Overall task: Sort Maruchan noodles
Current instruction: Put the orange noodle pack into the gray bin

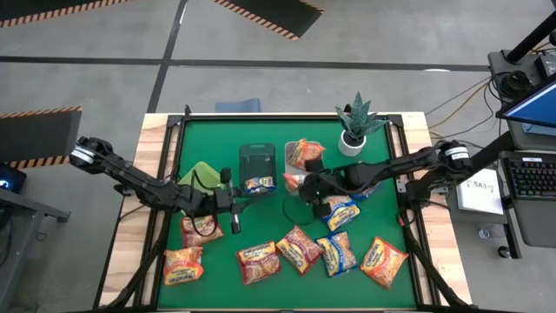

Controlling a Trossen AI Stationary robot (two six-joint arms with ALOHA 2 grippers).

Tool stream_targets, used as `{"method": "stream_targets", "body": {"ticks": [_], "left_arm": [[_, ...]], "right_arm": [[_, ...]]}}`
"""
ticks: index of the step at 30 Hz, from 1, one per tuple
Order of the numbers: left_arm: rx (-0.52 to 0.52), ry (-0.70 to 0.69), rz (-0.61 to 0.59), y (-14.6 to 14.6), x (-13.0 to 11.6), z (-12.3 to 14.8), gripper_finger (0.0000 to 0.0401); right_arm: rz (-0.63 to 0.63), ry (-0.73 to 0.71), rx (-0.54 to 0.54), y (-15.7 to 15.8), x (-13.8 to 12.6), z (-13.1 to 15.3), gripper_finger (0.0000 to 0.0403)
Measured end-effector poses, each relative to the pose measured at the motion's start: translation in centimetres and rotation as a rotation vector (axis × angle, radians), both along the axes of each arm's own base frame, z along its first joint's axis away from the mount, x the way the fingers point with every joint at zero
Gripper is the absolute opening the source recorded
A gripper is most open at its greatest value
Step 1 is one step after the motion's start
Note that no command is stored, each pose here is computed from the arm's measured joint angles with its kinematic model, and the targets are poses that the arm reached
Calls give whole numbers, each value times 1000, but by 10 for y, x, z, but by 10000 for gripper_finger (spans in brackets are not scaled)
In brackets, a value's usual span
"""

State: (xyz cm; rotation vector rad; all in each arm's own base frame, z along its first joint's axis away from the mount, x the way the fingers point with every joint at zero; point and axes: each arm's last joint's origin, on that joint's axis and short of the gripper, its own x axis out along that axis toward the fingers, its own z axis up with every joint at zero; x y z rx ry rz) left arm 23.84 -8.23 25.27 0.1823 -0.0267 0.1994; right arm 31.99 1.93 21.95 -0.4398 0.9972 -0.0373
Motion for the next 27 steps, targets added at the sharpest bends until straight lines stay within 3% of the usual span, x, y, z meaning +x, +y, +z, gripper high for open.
{"method": "stream_targets", "body": {"ticks": [6, 18, 27], "left_arm": [[-2, -4, 0, 0, 0, 0, 0], [-6, -14, -1, 0, 0, 1, 0], [-6, -14, -1, 0, 0, 1, 0]], "right_arm": [[12, 18, -6, 15, -3, -2, 8], [-8, 31, 49, 16, -6, -8, 13], [-45, 35, 76, 16, -8, -13, 92]]}}
